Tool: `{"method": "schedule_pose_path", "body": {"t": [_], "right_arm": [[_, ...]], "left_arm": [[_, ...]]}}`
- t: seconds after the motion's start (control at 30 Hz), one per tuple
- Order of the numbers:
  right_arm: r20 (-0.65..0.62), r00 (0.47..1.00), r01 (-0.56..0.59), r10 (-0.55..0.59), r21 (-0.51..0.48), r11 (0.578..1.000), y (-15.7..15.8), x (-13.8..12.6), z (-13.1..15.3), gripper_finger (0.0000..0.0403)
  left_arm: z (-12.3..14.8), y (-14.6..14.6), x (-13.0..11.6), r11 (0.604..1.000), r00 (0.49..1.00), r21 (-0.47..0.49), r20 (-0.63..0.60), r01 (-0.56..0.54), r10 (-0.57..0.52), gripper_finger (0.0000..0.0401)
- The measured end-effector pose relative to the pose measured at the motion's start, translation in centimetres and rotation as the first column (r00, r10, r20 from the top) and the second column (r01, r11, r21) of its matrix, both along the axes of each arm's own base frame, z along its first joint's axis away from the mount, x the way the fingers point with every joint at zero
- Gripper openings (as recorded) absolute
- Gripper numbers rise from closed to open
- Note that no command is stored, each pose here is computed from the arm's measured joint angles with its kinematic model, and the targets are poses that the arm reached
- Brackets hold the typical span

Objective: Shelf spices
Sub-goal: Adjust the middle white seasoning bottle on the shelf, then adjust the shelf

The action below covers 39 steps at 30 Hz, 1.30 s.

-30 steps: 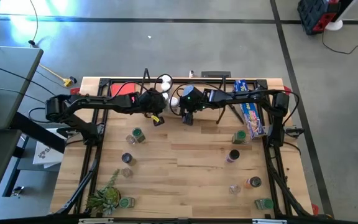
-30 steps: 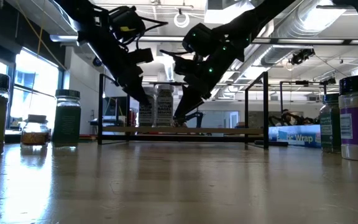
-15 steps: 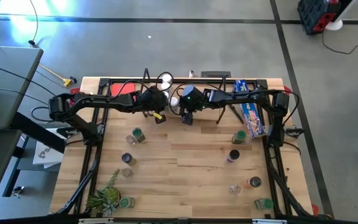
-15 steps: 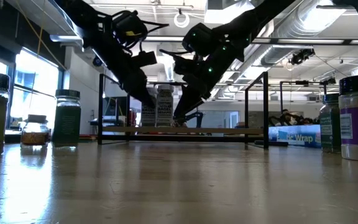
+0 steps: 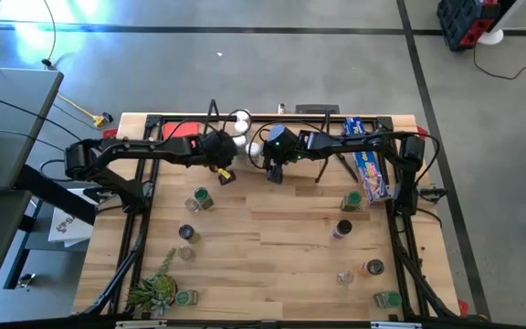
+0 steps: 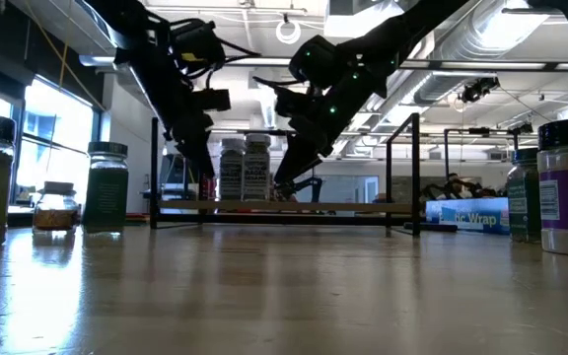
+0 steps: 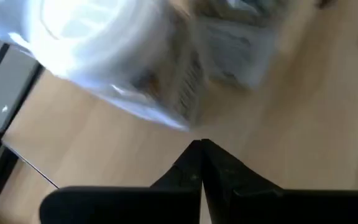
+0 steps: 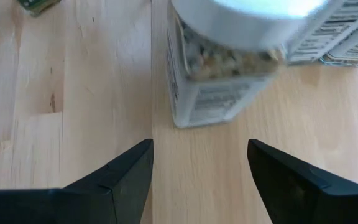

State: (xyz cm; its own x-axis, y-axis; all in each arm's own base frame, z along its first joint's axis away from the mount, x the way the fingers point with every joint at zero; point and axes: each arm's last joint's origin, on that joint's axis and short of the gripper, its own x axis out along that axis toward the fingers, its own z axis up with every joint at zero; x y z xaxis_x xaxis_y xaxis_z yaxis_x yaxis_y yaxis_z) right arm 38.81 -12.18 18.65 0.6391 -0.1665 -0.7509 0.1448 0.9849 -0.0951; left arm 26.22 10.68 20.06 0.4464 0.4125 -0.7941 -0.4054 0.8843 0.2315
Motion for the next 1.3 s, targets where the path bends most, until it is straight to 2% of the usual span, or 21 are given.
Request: {"method": "schedule_pose_path", "body": {"t": [0.1, 0.33, 0.6, 0.8, 1.03, 1.2, 1.3], "right_arm": [[0.009, 1.000, 0.000, 0.000, -0.003, 1.000, 0.0, 0.1, 0.1, 0.0254], [0.012, 1.000, 0.001, -0.001, -0.002, 1.000, 0.0, 0.1, 0.1, 0.0254], [0.012, 1.000, -0.001, 0.001, -0.002, 1.000, 0.0, 0.1, 0.1, 0.0254], [-0.003, 1.000, -0.026, 0.026, -0.010, 1.000, -0.1, 0.5, -1.1, 0.0254], [0.050, 0.998, -0.025, 0.027, -0.038, 0.999, -0.4, 1.4, -2.0, 0.0254], [0.051, 0.998, -0.030, 0.033, -0.046, 0.998, -0.4, 1.4, -1.8, 0.0254], [0.031, 0.999, -0.039, 0.041, -0.049, 0.998, -0.3, 1.0, -1.4, 0.0254]], "left_arm": [[0.2, 1.0, -0.1, 0.999, 0.999, 0.020, 0.030, -0.039, 0.038, 0.0000], [0.5, 1.9, -0.1, 0.997, 0.996, 0.048, 0.065, -0.057, 0.054, 0.0000], [0.4, 1.3, -0.2, 0.998, 0.998, 0.033, 0.042, -0.050, 0.049, 0.0000], [1.8, 0.0, -1.0, 0.997, 0.995, -0.005, 0.065, -0.077, 0.078, 0.0000], [4.8, -1.6, -2.8, 0.989, 0.973, -0.049, 0.183, -0.137, 0.143, 0.0000], [8.4, -2.6, -4.0, 0.992, 0.934, -0.048, 0.333, -0.121, 0.130, 0.0000], [10.8, -3.1, -5.0, 0.993, 0.917, -0.037, 0.379, -0.116, 0.122, 0.0000]]}}
